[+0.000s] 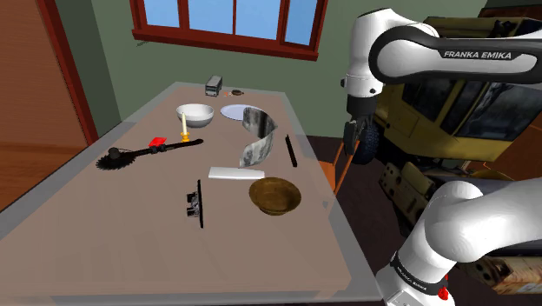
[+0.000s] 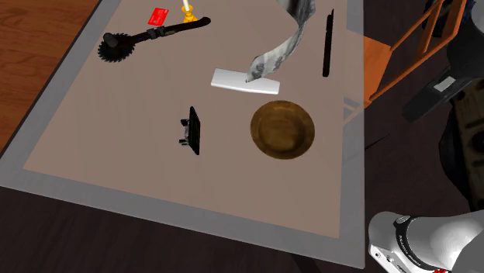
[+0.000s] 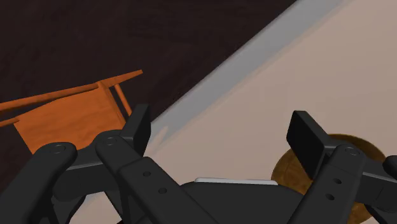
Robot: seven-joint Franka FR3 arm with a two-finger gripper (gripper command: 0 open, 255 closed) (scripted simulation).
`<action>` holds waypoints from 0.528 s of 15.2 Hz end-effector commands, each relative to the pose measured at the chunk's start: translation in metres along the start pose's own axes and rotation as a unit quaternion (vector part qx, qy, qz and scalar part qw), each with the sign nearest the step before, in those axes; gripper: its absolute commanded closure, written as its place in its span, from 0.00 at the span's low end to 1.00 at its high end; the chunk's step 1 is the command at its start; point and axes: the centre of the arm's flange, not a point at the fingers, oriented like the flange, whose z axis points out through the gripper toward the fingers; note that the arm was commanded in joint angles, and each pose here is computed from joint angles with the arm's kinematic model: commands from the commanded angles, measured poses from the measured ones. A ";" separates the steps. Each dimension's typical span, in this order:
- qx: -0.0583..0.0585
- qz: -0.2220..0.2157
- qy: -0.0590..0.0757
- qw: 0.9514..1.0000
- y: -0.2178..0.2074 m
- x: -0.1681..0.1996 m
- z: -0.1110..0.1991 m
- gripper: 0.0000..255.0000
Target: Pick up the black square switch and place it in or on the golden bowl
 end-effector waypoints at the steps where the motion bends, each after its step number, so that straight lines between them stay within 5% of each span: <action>1: 0.000 0.000 0.000 1.000 0.000 0.000 0.000 0.00; 8: 0.020 0.032 0.011 0.999 -0.075 0.038 0.013 0.00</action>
